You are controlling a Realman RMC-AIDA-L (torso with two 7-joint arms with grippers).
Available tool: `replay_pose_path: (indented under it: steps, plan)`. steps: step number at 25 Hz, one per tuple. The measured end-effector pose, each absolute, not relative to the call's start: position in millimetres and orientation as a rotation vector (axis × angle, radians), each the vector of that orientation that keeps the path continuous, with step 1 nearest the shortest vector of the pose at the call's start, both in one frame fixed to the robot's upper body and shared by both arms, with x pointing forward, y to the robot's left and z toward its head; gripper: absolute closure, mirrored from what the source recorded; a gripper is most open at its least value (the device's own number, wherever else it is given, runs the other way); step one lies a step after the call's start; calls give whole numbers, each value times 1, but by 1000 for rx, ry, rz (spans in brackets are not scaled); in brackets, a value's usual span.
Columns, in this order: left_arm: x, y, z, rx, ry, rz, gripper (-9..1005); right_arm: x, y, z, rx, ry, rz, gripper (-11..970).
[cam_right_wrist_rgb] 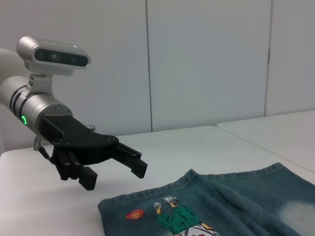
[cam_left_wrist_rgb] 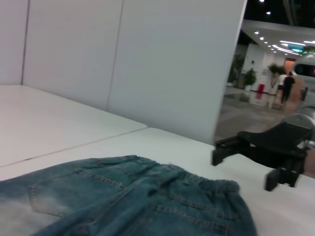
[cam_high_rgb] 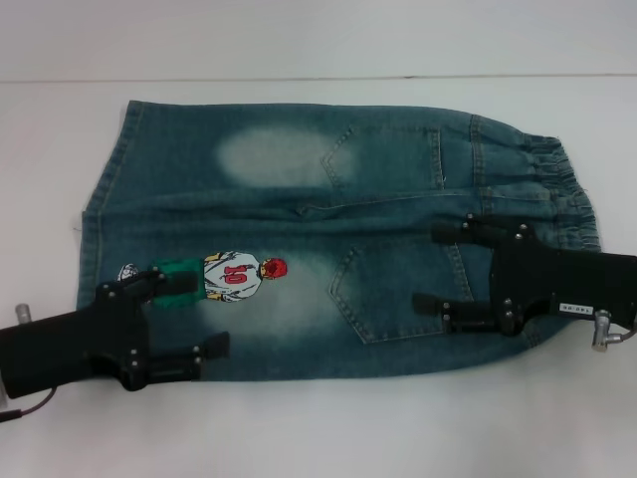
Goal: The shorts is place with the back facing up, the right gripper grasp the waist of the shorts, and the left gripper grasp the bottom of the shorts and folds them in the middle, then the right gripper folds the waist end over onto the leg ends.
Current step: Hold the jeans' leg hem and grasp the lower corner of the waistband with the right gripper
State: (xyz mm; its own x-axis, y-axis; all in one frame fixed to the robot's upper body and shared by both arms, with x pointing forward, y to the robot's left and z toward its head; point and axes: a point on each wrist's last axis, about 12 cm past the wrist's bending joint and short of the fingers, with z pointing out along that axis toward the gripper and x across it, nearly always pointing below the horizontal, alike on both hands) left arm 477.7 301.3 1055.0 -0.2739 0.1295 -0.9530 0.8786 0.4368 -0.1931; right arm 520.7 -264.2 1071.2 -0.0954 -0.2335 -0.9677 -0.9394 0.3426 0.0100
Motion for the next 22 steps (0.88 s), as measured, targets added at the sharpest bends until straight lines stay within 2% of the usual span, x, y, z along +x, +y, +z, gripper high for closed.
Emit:
replay_pose_path:
  steps: [7,22]
  plan:
    - [477,326,1072,766,1814,-898,58,519,-267,1071,-1084,1574,851,48]
    - [483,364,1113,524,2360,-816,60,522,-271,1076,-1092,1568,826,47]
